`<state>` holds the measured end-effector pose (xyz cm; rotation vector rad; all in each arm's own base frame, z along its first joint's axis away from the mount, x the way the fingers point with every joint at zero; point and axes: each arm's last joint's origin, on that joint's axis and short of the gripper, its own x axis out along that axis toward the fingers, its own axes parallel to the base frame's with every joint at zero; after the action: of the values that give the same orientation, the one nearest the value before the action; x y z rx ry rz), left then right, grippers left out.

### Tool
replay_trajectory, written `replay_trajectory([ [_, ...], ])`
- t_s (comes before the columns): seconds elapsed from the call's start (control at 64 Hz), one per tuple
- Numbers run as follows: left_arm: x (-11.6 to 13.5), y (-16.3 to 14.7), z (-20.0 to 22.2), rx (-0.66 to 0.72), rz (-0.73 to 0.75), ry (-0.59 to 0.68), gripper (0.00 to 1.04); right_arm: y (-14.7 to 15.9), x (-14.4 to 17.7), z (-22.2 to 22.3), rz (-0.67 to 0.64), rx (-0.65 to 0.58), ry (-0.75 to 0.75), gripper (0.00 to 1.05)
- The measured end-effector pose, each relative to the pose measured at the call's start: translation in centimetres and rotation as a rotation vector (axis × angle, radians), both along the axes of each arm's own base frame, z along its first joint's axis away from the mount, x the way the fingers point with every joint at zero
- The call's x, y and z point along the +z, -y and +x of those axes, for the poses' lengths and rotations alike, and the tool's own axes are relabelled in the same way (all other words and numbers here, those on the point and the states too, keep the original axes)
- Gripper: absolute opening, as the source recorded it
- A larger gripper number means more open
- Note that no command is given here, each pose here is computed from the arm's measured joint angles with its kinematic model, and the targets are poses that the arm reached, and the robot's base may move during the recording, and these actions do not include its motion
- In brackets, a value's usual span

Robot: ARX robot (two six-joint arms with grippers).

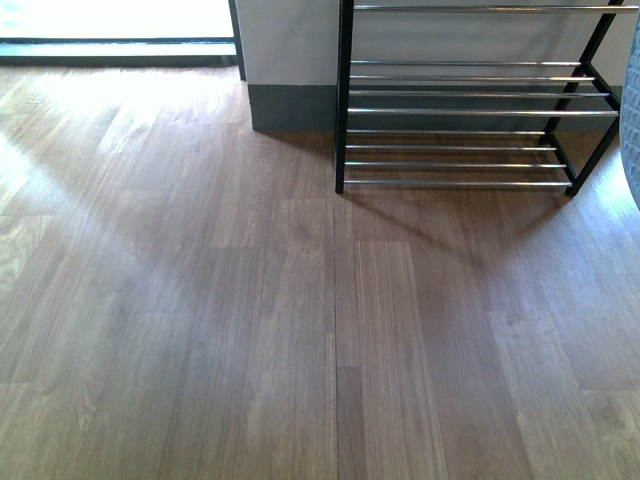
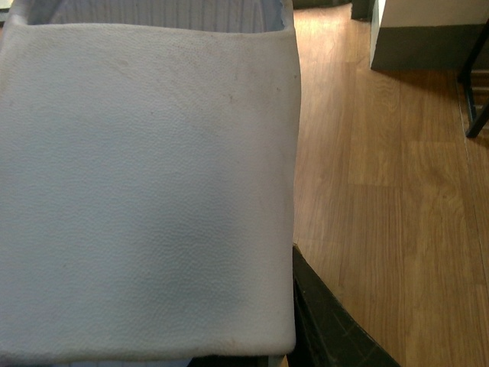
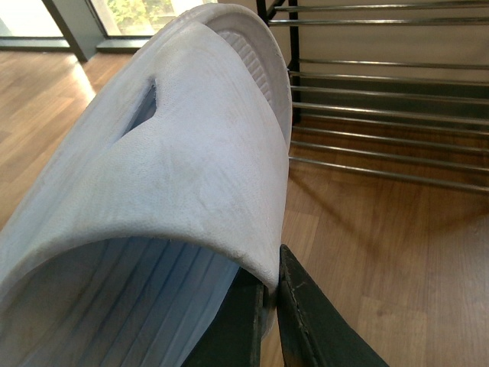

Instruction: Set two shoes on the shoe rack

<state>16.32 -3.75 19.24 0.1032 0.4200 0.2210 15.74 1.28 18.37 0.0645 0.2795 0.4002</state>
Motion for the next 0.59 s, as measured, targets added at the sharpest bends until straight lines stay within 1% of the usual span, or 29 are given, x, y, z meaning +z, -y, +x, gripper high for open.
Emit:
replay_trajectory([
  [0.593,-0.02,0.00,0.01,0.002,0.002,-0.001,0.02,-0.01,0.00,0.00,0.001,0.003,0.000,0.02],
])
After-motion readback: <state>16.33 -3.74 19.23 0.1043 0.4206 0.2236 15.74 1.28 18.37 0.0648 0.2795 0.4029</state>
